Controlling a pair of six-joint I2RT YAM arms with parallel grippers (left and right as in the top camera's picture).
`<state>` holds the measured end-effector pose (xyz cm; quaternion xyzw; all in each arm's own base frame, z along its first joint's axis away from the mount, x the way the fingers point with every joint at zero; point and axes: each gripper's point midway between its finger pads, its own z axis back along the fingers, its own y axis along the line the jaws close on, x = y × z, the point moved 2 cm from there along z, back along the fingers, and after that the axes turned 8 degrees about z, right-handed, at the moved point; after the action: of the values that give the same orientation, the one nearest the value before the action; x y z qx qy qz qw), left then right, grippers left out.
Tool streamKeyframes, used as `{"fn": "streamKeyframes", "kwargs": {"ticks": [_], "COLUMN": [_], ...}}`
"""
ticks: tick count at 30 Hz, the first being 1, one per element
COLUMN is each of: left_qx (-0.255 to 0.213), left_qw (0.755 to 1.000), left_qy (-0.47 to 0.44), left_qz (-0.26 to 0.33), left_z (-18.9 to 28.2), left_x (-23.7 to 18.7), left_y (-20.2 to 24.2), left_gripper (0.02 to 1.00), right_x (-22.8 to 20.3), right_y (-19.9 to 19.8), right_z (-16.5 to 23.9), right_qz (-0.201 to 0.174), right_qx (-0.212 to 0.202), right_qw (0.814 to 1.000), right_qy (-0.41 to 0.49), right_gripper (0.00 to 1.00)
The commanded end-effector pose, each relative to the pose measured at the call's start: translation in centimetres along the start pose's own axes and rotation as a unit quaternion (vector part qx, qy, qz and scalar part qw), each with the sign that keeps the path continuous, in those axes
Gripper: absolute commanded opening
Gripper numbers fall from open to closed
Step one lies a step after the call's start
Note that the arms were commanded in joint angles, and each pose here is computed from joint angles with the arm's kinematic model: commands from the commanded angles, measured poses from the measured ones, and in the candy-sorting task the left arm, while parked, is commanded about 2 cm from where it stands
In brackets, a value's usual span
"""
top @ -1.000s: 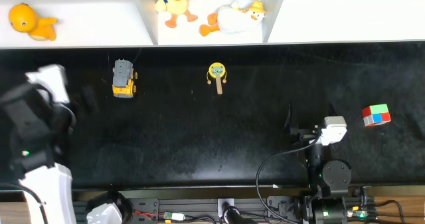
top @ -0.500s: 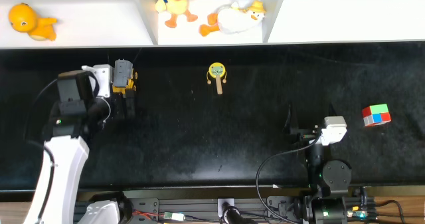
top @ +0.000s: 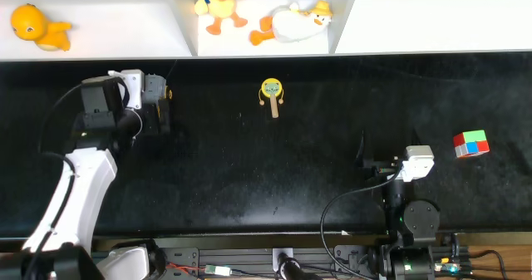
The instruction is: Store Toys
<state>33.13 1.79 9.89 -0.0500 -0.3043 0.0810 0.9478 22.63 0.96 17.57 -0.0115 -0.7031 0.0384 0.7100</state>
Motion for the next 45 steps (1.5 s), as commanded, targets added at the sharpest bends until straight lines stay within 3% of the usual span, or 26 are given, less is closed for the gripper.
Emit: {"fn": "streamKeyframes", "kwargs": {"ticks": [1, 15, 17, 30, 37, 45], "left_qx": [0.026, 0.025, 0.025, 0.020, 0.017, 0.015], "left_qw": [0.999, 0.999, 0.999, 0.999, 0.999, 0.996], "left_qy": [0.002, -0.010, -0.008, -0.023, -0.034, -0.075], "left_qz": [-0.029, -0.037, -0.037, -0.038, -0.039, -0.042], "left_z": [-0.9, -2.9, -3.1, -3.1, -2.0, 3.2], "left_x": [-0.1, 0.6, 0.5, 1.2, 1.6, 2.5], "left_y": [0.8, 0.9, 0.9, 0.7, 0.5, -0.1], "left_gripper": [0.989, 0.965, 0.917, 0.380, 0.323, 0.310], "right_x": [-0.4, -0.4, -0.4, -0.3, -0.4, -0.4], "right_y": [0.1, 0.1, 0.1, 0.1, 0.1, 0.1], "right_z": [0.0, 0.0, 0.0, 0.0, 0.0, 0.0], "right_qz": [0.002, 0.002, 0.002, 0.002, 0.002, 0.002], "right_qx": [0.002, 0.002, 0.002, 0.002, 0.002, 0.002], "right_qw": [1.000, 1.000, 1.000, 1.000, 1.000, 1.000], "right_qy": [0.000, 0.000, 0.000, 0.000, 0.000, 0.000], "right_gripper": [0.996, 0.996, 0.993, 0.996, 0.996, 0.996]}}
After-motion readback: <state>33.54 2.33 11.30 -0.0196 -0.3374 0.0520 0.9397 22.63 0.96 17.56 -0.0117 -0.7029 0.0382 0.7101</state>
